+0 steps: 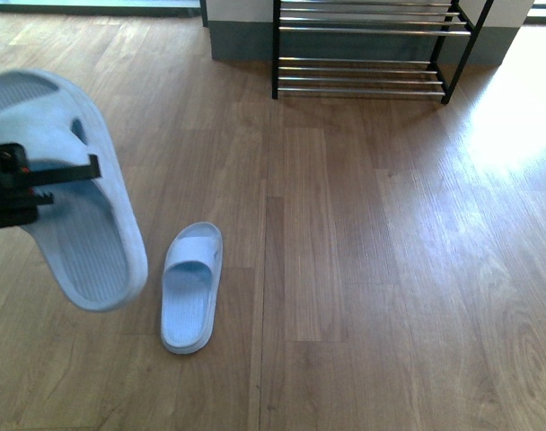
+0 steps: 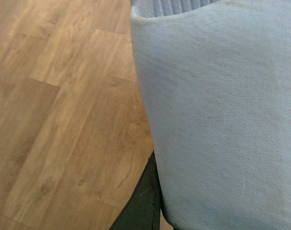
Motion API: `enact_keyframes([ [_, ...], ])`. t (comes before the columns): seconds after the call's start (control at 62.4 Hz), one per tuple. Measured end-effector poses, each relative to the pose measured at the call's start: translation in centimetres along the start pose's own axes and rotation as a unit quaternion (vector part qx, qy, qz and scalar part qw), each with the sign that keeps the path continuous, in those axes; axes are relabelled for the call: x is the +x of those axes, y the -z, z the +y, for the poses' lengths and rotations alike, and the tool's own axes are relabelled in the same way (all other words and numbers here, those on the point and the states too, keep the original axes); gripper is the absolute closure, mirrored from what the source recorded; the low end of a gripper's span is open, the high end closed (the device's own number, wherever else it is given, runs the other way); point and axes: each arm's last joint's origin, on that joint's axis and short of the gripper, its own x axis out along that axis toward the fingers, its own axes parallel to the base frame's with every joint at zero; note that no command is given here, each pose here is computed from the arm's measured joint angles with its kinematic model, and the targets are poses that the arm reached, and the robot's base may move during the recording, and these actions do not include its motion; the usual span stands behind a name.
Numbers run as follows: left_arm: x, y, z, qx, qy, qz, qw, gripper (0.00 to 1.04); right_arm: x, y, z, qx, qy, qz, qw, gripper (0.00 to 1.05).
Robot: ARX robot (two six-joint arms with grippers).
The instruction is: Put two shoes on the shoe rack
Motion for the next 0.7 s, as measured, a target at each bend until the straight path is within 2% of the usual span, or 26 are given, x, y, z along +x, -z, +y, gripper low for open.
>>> enact_keyframes([
  [0.128,-5.1,-1.3,2.4,0.009,-0.019,-0.040,0.999,1.03,0.0,0.0,0.0,0.000,0.000,0.000,1.000,0.09],
  [0.288,-10.3,-1.6,4.4,0.024,-0.037,-0.099,0.994,1.03,0.0,0.0,0.0,0.000,0.000,0.000,1.000,0.09],
  [0.401,-14.2,-0.8,5.8,0.030,-0.066,-0.151,0.986,1.03,0.0,0.0,0.0,0.000,0.000,0.000,1.000,0.09],
  [0.465,-16.6,0.6,6.2,0.031,-0.094,-0.223,0.970,1.03,0.0,0.0,0.0,0.000,0.000,0.000,1.000,0.09],
  [0.561,-17.9,1.1,6.3,0.041,-0.094,-0.256,0.961,1.03,0.0,0.0,0.0,0.000,0.000,0.000,1.000,0.09],
  [0.705,-17.9,1.1,6.4,0.052,-0.101,-0.256,0.960,1.03,0.0,0.0,0.0,0.000,0.000,0.000,1.000,0.09],
])
